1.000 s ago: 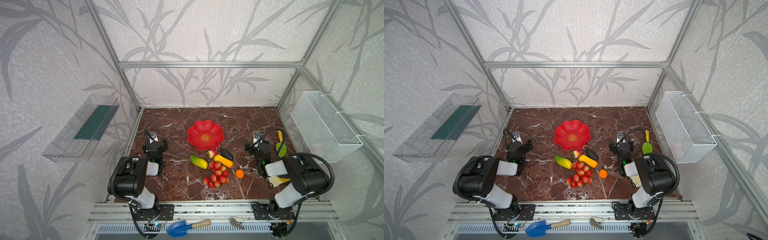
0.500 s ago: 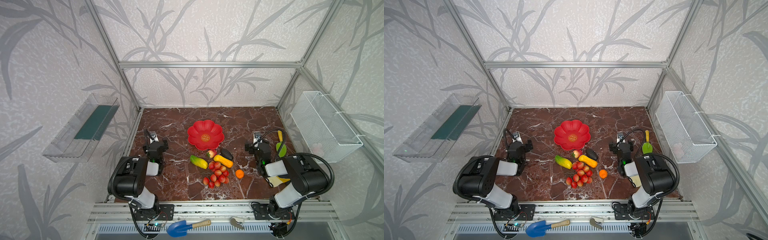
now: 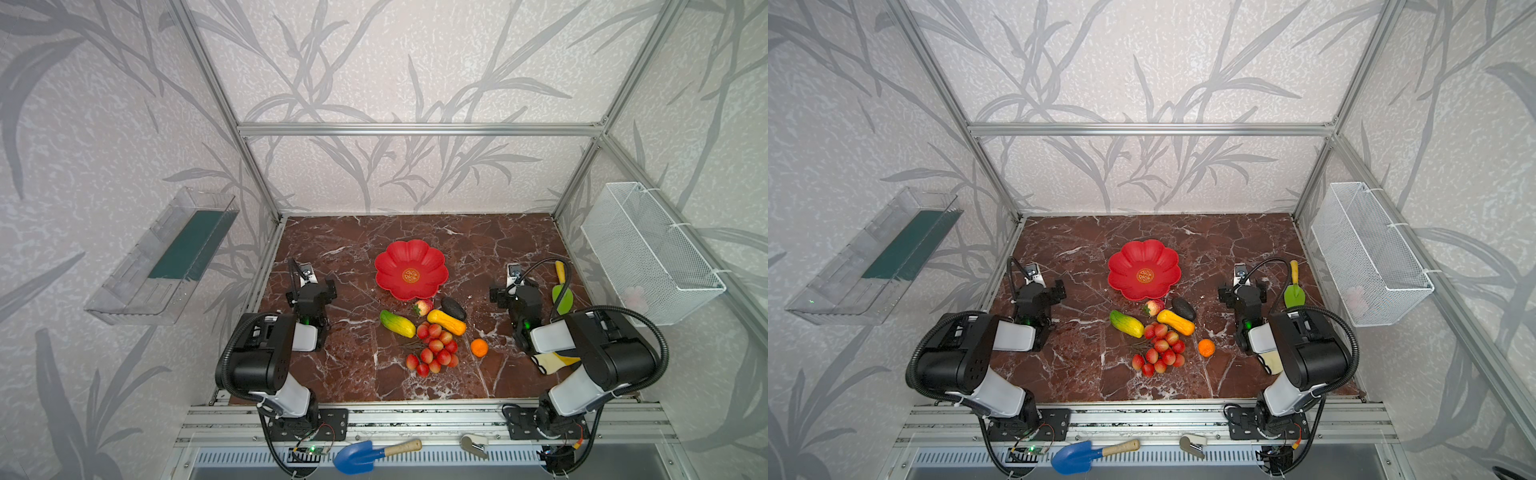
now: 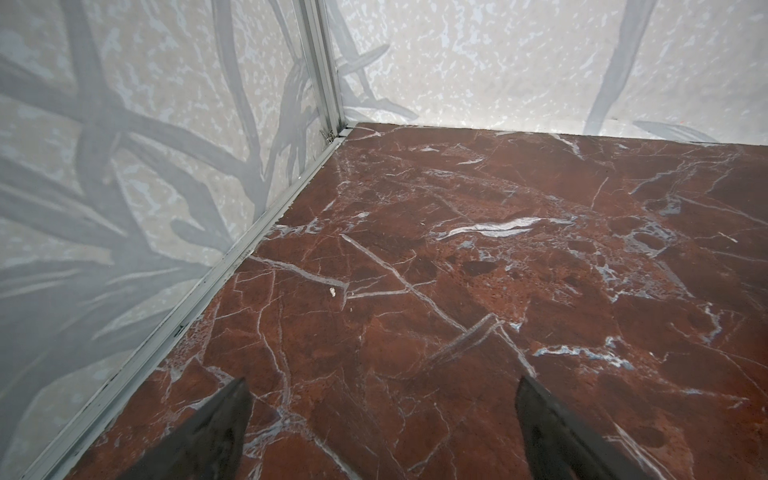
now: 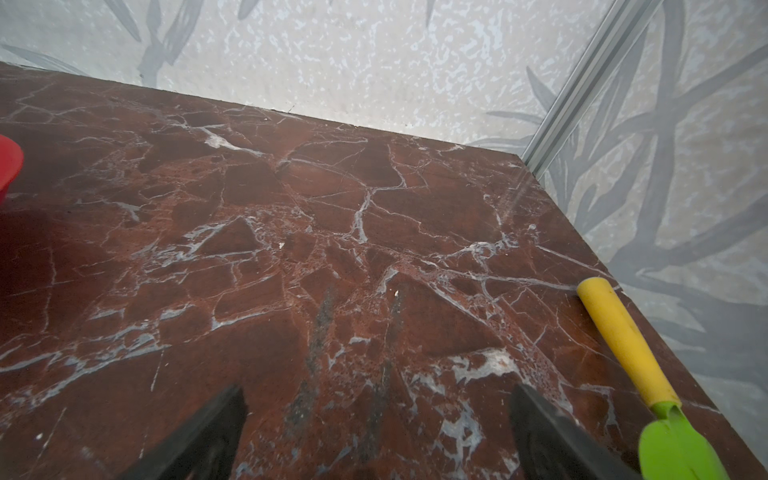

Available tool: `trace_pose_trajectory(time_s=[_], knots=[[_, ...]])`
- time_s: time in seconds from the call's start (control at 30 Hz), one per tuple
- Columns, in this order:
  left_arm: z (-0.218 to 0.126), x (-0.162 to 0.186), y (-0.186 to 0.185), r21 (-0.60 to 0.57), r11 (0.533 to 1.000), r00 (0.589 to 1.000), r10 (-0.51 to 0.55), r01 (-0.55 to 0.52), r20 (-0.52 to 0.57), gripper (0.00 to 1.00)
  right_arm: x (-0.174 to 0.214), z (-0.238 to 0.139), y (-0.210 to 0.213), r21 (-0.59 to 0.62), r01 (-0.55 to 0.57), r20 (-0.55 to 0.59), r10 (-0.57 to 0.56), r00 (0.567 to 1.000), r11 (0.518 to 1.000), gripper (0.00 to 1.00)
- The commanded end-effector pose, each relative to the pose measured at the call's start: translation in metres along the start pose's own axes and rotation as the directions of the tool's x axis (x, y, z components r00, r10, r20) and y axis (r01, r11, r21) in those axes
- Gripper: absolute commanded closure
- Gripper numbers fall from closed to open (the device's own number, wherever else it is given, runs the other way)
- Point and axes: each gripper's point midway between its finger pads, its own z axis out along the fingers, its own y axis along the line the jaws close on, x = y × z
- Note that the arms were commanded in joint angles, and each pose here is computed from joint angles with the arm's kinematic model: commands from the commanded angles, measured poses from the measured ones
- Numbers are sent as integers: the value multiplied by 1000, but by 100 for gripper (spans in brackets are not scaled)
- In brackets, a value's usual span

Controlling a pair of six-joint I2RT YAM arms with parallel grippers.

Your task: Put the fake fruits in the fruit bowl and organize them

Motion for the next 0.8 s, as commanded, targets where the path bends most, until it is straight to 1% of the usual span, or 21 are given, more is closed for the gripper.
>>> trace_pose_trajectory(time_s=[0.0,0.1,0.23,0.3,0.33,0.4,0.43,0.47,0.5,0.53,0.6,0.63,0.67,0.7,0.73,0.77], knots=[[2,-10,-1,8,1000,1000,-20,20,21,1,-16,0,-5,35,-19,44,17,999,999,1],[-5,-17,4,-4,1000,998,-31,31,49,3,-18,2,-8,35,-32,23,31,999,999,1],[-28,-41,27,-88,992,992,-80,88,99,4,-20,-3,-5,36,-17,48,15,999,999,1],[-40,-54,27,-59,993,988,-90,98,125,4,-20,0,-5,27,-22,31,21,999,999,1],[-46,-63,25,-30,990,980,-129,135,149,4,-22,0,-6,19,-23,23,23,999,1000,1],[-53,-78,22,15,981,966,-192,193,174,6,-46,-6,-7,52,23,-3,-23,1000,998,1],[-55,-86,21,30,976,961,-217,215,173,6,-62,-13,-7,45,35,-19,-34,999,998,1],[-56,-89,18,48,972,960,-235,230,150,7,-81,-18,-8,35,6,-2,-6,1000,999,1],[-56,-91,15,57,970,962,-243,238,127,7,-100,-25,-10,24,-58,29,57,998,998,1],[-55,-93,13,62,966,961,-258,253,101,8,-117,-30,-7,-19,-109,62,110,992,994,1],[-54,-93,8,76,956,957,-286,282,49,7,-130,-36,-5,-66,-264,54,268,962,962,1],[-54,-92,5,88,950,952,-304,301,23,8,-125,-39,-4,-74,-344,13,346,938,936,1],[-55,-93,1,111,942,947,-321,318,9,8,-121,-42,3,-127,-374,-32,373,927,919,1],[-56,-93,-3,132,935,944,-331,329,-3,8,-117,-46,15,-214,-367,-62,362,930,906,1],[-58,-92,-6,151,927,938,-346,345,-18,8,-114,-52,27,-299,-361,-69,358,931,883,1],[-59,-92,-9,163,919,932,-360,360,-29,9,-111,-57,35,-346,-365,-81,360,929,864,1]])
